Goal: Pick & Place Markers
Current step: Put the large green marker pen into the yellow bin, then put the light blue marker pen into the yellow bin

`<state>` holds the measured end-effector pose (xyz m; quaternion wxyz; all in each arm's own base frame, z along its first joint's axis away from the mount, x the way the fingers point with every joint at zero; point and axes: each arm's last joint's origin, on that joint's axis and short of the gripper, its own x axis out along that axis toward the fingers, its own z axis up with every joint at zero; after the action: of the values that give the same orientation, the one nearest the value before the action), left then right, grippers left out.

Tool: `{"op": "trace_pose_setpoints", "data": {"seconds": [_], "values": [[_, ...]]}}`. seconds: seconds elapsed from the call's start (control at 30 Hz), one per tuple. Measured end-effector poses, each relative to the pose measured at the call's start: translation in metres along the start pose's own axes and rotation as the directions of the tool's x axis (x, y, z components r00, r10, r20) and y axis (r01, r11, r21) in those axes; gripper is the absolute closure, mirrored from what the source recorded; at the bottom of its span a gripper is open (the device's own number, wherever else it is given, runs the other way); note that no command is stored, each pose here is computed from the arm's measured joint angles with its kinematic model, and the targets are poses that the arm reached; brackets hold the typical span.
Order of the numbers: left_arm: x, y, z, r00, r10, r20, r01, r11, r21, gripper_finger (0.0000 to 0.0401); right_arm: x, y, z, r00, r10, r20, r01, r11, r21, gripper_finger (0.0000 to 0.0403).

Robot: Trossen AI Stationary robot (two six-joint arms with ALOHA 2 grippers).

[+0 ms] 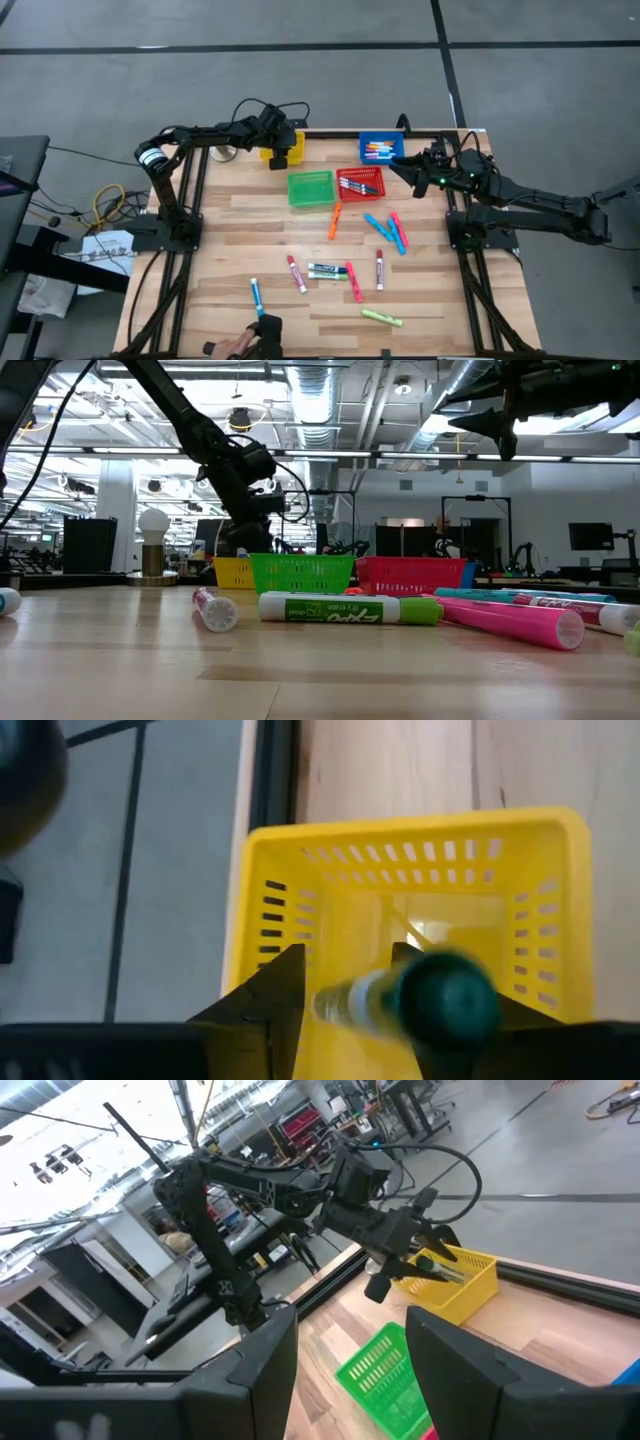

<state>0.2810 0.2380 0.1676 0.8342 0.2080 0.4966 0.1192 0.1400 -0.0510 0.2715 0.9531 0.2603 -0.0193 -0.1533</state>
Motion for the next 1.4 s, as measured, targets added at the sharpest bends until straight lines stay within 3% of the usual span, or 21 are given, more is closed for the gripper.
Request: {"op": "trace_pose_setpoints", "data": {"seconds": [0.53, 0.67, 0.8, 1.0, 1.17, 1.4], "values": [[-0.008, 0.006, 0.005, 0.998, 0.058, 0.034, -0.058, 0.998, -0.004, 0.0247, 0.0, 0.0, 0.001, 1.0, 0.002, 0.005, -0.002, 1.0, 0.0, 0.0226], [-0.018, 0.011, 0.006, 0.991, 0.134, -0.013, -0.135, 0.991, -0.009, 0.0253, 0.0, 0.0, 0.001, 1.0, 0.002, 0.005, -0.002, 1.0, 0.0, 0.0225], [-0.054, 0.014, 0.018, 0.982, 0.191, 0.014, -0.186, 0.971, -0.149, 0.0261, 0.0, 0.0, 0.001, 1.0, 0.005, 0.01, -0.005, 1.0, -0.001, 0.0227], [-0.131, -0.012, 0.041, 0.982, 0.082, 0.171, -0.01, 0.922, -0.387, 0.0272, 0.0, 0.0, 0.001, 1.0, 0.004, 0.009, -0.004, 1.0, -0.001, 0.0224], [-0.183, -0.049, 0.057, 0.959, -0.027, 0.283, 0.166, 0.86, -0.482, 0.027, 0.0, 0.0, 0.001, 1.0, 0.004, 0.009, -0.004, 1.0, 0.0, 0.0223], [-0.226, -0.097, 0.072, 0.909, -0.163, 0.383, 0.385, 0.681, -0.623, 0.0269, 0.0, 0.0, 0.001, 1.0, 0.004, 0.008, -0.004, 1.0, 0.0, 0.0227]]}}
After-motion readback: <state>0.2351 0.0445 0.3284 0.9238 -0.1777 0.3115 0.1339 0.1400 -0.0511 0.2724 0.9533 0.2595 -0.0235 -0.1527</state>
